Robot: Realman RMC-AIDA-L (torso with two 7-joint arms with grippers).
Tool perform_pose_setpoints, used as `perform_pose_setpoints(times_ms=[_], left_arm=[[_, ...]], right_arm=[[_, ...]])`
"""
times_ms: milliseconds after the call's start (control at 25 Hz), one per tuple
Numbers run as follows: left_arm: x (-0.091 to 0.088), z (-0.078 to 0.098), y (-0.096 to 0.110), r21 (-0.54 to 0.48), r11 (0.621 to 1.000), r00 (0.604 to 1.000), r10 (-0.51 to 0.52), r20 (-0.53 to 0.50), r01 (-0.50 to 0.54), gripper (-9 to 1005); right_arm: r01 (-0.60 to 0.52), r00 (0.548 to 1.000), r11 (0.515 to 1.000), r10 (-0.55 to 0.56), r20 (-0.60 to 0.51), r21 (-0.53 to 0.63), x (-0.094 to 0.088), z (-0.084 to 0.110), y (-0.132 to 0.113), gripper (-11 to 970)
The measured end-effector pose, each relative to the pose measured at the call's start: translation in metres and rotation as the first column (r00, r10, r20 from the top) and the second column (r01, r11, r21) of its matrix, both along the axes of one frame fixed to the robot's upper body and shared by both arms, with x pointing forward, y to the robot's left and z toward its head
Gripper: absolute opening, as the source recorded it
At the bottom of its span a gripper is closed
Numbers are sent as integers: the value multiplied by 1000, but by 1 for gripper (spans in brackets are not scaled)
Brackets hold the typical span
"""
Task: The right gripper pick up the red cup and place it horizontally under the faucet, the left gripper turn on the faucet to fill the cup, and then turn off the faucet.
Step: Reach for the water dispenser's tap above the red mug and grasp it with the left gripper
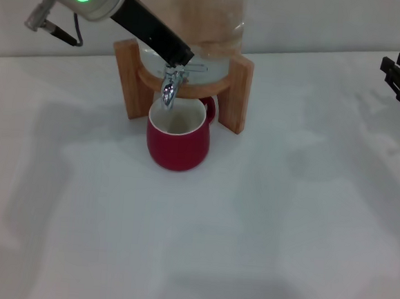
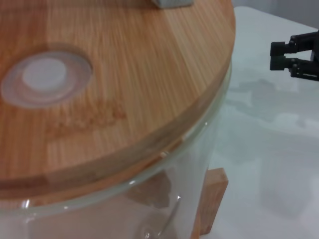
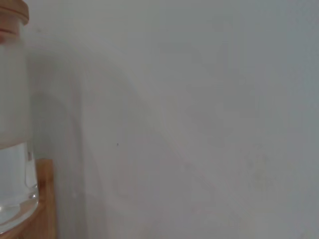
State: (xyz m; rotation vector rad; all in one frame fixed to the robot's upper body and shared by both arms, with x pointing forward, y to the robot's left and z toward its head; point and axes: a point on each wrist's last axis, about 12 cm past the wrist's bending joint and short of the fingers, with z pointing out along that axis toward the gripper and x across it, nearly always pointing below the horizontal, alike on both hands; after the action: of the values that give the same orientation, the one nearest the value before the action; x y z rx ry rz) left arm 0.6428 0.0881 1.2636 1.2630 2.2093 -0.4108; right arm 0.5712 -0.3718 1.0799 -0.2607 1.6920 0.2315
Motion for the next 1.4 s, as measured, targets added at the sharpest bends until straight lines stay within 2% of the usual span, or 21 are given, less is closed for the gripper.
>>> perform_pose_setpoints(times_ms=[320, 1160, 1400], left_arm=[[-2, -4, -6, 30, 999, 1000, -22, 16, 22, 41], [2, 2, -16, 39, 999, 996, -32, 80, 29, 40], [1, -3, -20, 56, 998, 995, -45, 90, 40, 40]], right_arm=[[8, 1000, 1000, -8, 1, -2, 0, 0, -2, 304], [17, 1000, 1000, -17, 2, -3, -2, 0, -4, 304], [16, 1000, 1000, -16, 2, -3, -2, -1, -3, 304]])
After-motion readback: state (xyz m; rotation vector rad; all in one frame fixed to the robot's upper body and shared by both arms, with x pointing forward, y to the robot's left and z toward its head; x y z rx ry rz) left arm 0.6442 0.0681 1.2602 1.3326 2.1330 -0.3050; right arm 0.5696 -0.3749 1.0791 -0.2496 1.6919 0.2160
